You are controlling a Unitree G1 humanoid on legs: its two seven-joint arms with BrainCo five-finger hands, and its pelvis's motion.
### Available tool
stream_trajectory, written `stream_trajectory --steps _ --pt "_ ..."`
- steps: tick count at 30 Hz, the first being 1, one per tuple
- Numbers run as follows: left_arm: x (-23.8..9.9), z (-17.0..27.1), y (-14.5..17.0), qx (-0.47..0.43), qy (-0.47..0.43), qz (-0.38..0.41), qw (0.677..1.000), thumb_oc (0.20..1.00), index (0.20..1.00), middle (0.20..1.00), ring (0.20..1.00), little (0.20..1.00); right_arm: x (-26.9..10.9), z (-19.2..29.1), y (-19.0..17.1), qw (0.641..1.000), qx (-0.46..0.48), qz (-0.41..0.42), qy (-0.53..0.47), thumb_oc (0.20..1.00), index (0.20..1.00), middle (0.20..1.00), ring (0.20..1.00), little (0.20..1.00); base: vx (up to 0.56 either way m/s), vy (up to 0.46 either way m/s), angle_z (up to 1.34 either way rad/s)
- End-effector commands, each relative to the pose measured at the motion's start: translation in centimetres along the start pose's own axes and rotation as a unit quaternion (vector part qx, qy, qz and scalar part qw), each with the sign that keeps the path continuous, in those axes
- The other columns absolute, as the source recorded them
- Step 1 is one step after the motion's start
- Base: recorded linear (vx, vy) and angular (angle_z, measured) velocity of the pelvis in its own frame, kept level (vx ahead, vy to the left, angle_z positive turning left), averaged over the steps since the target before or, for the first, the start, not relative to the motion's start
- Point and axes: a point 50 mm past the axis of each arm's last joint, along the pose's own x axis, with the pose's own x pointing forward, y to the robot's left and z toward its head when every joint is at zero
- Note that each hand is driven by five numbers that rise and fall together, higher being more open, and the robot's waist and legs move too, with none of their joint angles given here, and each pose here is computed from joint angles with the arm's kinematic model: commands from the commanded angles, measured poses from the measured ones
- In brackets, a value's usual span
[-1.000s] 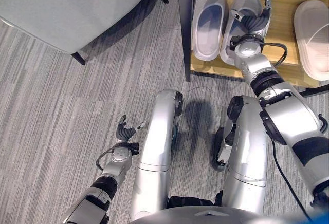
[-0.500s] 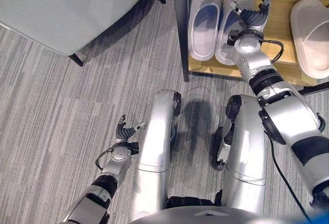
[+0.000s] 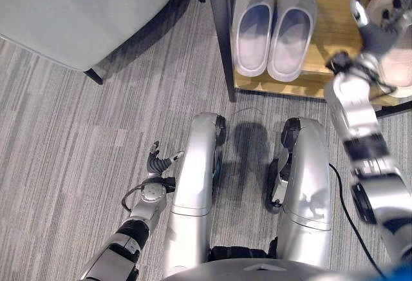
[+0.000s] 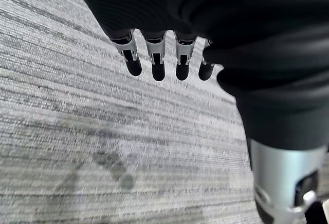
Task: Arrange the slippers neatly on the shoe rack.
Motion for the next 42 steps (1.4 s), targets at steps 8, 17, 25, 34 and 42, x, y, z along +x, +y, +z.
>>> stream_trajectory --steps 8,17,25,34,42 --pt "-2.1 -1.7 -0.6 0.047 -0.023 -0.024 0.998 1.0 1.0 1.0 1.0 1.0 -1.7 2.6 -8.0 0.898 -0.381 0.028 -0.219 1.0 1.0 1.0 1.0 1.0 0.0 -0.008 -0.02" --pt "-3.7 -6.8 1.8 0.073 0.079 -0.007 0.994 1.0 1.0 1.0 1.0 1.0 -16.2 -11.9 -14.4 0.797 -0.532 0.229 0.172 1.0 1.0 1.0 1.0 1.0 -0.06 0.056 -0.07" --pt "-11.1 -16.5 4.7 0.198 0.362 -0.05 0.91 1.0 1.0 1.0 1.0 1.0 -36.3 -13.6 -22.1 0.569 -0.39 0.083 0.72 1.0 1.0 1.0 1.0 1.0 0.1 0.027 0.29" --pt "-10.4 -15.9 2.3 0.162 0.346 -0.13 0.915 1.0 1.0 1.0 1.0 1.0 -40.3 -11.5 -23.1 0.463 -0.373 0.218 0.774 1.0 1.0 1.0 1.0 1.0 0.11 -0.035 -0.09" --pt "-10.9 -16.1 0.5 0.168 0.354 -0.161 0.906 1.0 1.0 1.0 1.0 1.0 -41.5 -11.2 -22.0 0.459 -0.344 0.211 0.792 1.0 1.0 1.0 1.0 1.0 -0.06 -0.058 -0.04"
